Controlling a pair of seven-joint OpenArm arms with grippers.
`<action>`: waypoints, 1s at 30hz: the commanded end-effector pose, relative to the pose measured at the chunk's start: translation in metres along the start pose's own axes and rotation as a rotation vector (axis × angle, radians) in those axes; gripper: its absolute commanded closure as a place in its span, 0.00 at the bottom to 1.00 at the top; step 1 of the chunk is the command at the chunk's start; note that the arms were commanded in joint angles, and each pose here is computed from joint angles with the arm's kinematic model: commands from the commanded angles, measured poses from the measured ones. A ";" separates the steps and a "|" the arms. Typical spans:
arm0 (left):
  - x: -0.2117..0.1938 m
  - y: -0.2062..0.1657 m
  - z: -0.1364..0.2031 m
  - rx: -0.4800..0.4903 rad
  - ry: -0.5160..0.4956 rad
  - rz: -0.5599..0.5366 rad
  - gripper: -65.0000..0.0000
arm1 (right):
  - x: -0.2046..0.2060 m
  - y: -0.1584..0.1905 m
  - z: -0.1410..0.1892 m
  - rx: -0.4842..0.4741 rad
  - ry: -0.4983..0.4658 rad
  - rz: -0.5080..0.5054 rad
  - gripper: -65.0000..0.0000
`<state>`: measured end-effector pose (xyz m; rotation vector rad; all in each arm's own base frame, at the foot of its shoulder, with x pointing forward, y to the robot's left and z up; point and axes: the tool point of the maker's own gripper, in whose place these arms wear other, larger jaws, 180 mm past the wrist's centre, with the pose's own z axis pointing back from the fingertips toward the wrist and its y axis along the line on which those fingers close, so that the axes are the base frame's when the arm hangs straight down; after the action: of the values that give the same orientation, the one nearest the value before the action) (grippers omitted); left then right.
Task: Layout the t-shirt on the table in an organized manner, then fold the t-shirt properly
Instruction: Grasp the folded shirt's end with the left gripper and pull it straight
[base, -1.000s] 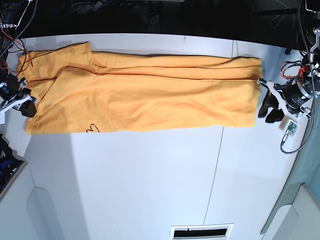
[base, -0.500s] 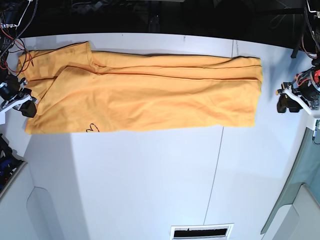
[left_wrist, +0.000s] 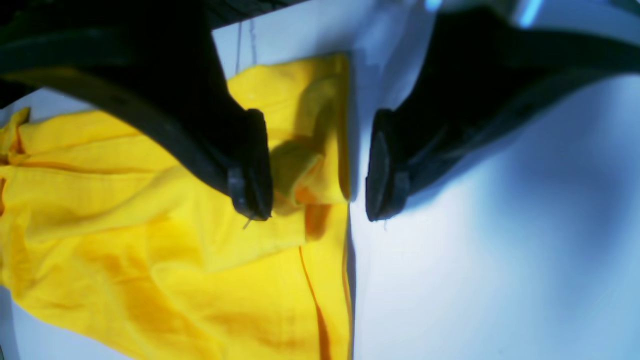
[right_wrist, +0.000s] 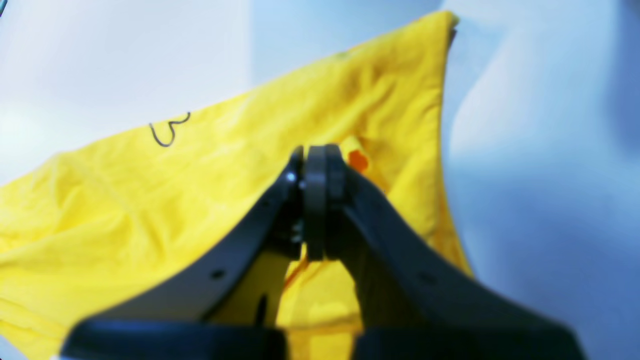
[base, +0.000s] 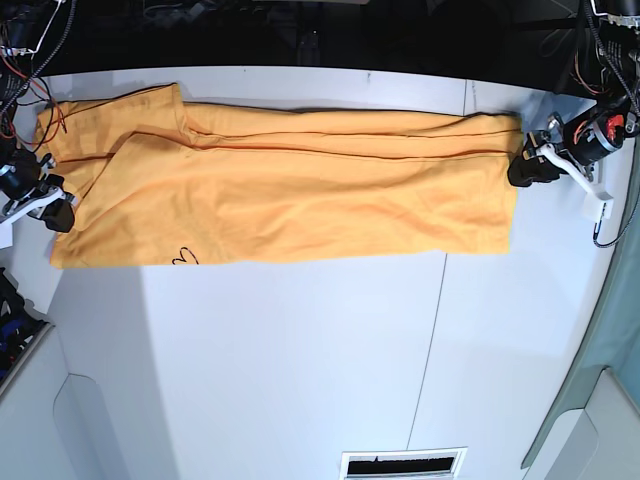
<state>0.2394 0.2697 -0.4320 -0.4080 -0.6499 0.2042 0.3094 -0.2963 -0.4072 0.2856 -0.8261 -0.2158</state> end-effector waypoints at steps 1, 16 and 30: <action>0.013 -0.004 0.003 -0.023 -0.040 -0.017 0.48 | 0.020 0.000 0.004 0.005 -0.050 0.016 1.00; -0.026 -0.052 -0.029 -0.131 0.055 -0.117 0.48 | 0.020 0.000 0.004 0.005 -0.050 0.016 1.00; 0.009 -0.042 -0.036 -0.038 -0.013 -0.223 1.00 | 0.020 0.001 0.004 0.011 -0.055 0.010 1.00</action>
<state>0.2598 0.2166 -0.4475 -0.3780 -0.6640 -0.0110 0.3096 -0.2952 -0.4067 0.2941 -0.8269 -0.2192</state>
